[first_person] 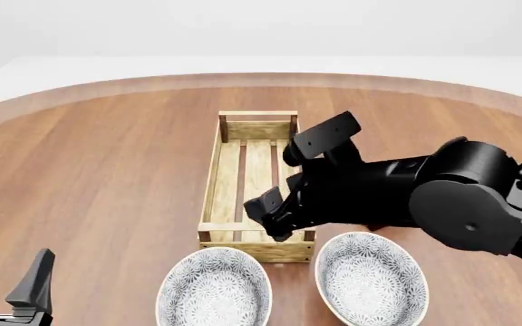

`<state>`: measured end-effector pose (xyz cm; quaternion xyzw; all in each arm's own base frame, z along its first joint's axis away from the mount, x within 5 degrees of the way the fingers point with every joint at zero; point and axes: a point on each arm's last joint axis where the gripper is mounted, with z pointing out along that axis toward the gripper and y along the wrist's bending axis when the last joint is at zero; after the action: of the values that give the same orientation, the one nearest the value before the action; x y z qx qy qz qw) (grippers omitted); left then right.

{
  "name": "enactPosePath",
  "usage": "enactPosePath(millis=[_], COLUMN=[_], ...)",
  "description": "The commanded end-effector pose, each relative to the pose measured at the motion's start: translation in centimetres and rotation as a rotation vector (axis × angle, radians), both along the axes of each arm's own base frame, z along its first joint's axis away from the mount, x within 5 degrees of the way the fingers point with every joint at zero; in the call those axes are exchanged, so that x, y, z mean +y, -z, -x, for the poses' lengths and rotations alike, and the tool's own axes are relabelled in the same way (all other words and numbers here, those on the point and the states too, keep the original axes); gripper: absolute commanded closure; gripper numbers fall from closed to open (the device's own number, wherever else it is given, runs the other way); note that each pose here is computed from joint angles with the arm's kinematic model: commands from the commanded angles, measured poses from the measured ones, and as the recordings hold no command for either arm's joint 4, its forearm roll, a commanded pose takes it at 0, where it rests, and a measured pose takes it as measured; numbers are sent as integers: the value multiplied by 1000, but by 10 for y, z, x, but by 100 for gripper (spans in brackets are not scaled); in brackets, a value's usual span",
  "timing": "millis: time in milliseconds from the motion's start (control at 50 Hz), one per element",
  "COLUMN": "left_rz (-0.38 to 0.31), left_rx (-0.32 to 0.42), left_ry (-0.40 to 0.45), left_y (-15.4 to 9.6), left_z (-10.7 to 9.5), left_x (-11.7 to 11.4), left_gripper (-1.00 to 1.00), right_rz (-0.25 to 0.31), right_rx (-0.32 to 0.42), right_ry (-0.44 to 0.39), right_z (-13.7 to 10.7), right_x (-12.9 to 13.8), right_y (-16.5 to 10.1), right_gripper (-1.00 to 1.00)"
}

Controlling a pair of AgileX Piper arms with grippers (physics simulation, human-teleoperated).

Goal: Stack the left bowl on the right bowl and place them in the tray.

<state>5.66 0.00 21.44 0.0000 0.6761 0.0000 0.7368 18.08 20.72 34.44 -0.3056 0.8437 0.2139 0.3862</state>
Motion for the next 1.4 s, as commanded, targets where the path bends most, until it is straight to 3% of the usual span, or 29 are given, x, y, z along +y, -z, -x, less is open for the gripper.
enactPosePath(millis=[20,340,1400], left_rz=[0,0,0], left_rx=[0,0,0], left_ry=[0,0,0], left_y=[0,0,0], left_z=[0,0,0], left_x=[0,0,0], left_gripper=[-100,-100,-100], right_rz=[6,11,14], right_rx=[52,124,216], right_ry=[-9,18,99], right_z=[-4,-6,-10], right_x=[22,32,31], right_y=[26,55,108], right_gripper=[-100,-100,-100])
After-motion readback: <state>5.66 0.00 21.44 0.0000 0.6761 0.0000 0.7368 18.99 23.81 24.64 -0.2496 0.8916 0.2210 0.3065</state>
